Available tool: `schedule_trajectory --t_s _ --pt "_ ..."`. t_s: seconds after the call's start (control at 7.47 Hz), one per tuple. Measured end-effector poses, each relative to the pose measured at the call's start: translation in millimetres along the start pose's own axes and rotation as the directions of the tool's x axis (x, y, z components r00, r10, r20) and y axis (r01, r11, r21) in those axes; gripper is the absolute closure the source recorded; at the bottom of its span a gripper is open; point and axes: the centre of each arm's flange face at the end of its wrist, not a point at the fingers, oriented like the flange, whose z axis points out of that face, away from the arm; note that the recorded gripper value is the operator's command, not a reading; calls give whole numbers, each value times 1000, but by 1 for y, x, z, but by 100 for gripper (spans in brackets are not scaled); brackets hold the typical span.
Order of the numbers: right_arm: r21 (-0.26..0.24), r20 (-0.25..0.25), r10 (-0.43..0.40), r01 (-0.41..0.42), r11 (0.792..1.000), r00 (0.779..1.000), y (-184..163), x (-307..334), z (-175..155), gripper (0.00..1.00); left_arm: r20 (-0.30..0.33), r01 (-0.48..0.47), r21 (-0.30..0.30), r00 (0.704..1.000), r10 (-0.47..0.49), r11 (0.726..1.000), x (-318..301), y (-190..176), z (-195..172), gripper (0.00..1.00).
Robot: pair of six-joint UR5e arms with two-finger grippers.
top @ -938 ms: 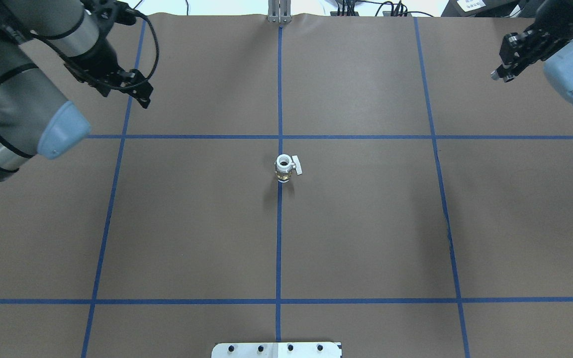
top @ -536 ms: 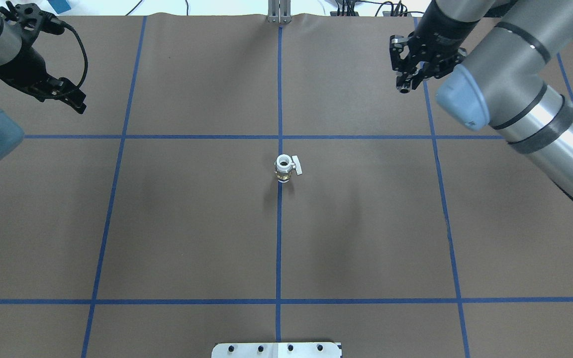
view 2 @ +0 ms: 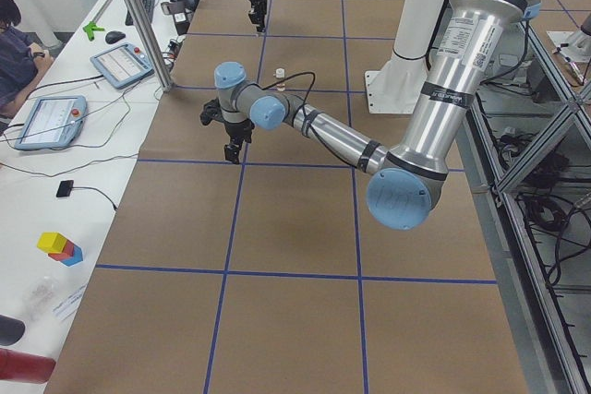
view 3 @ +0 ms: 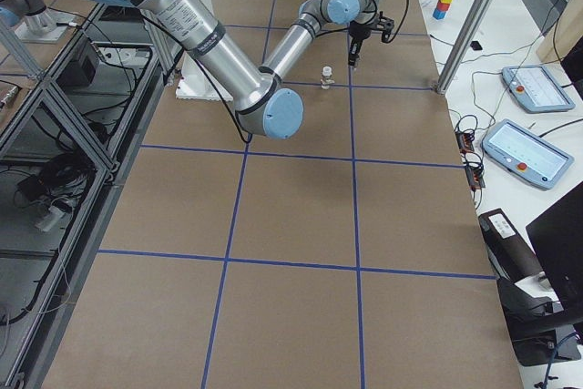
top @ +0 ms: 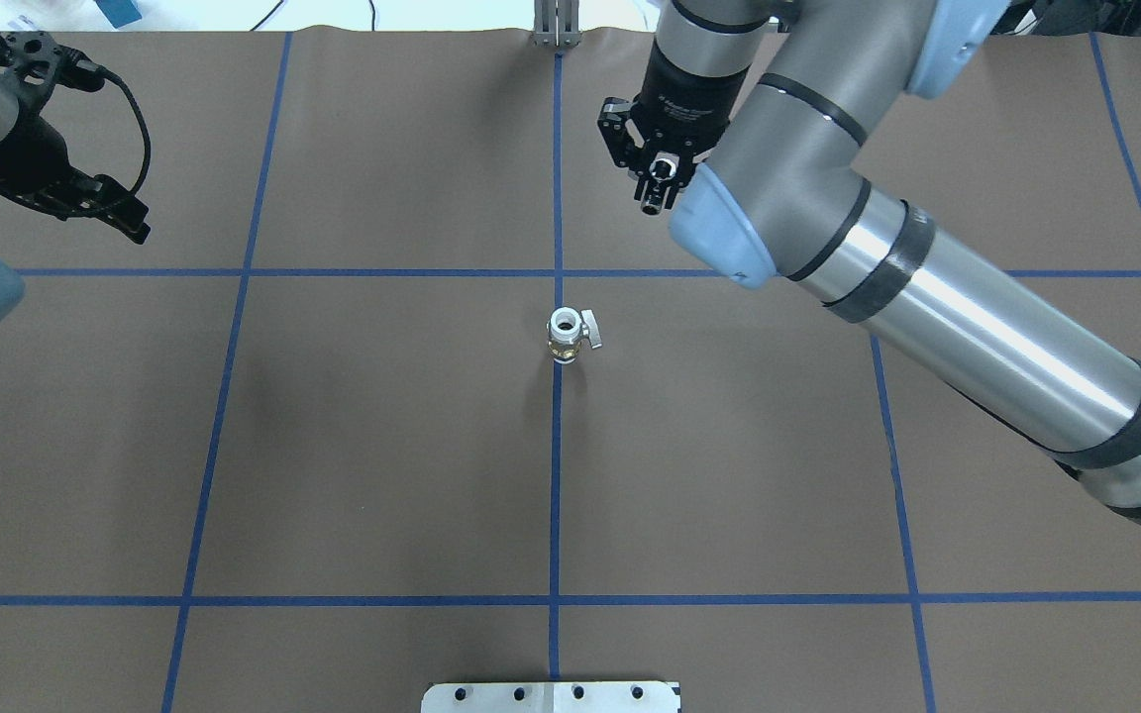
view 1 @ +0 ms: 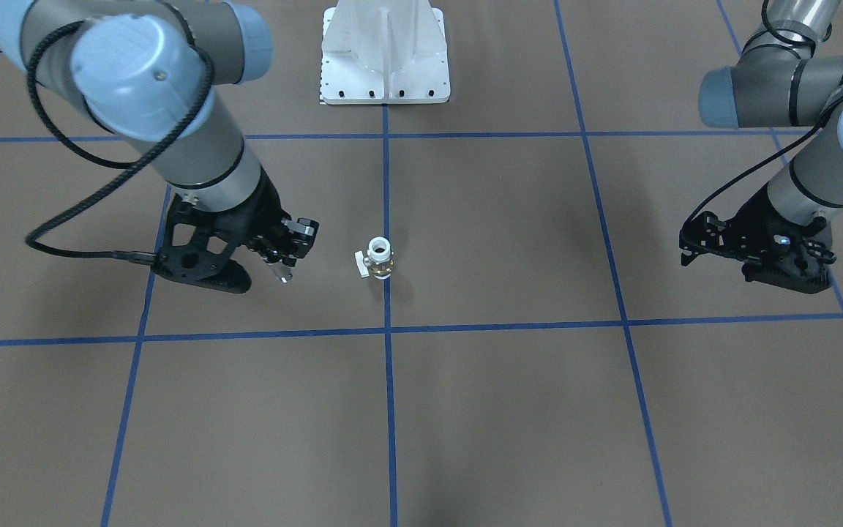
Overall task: Assemble PPR valve and pipe with both arms
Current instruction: 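Position the held chrome fitting directly above the valve's white end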
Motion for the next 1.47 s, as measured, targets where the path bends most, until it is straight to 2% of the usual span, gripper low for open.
schedule_trajectory --t_s 0.27,0.54,1.47 --pt "-26 -16 9 -10 1000 1000 15 -48 11 100 0 1 -3 1000 -1 1000 -1 1 1 0" --pt "-50 -33 5 -7 999 999 36 -68 29 100 1 2 -3 1000 -2 1000 -2 1 1 0" --pt "-57 -89 -11 6 998 996 61 -75 72 100 -2 -3 0 1000 3 1000 0 1 2 0"
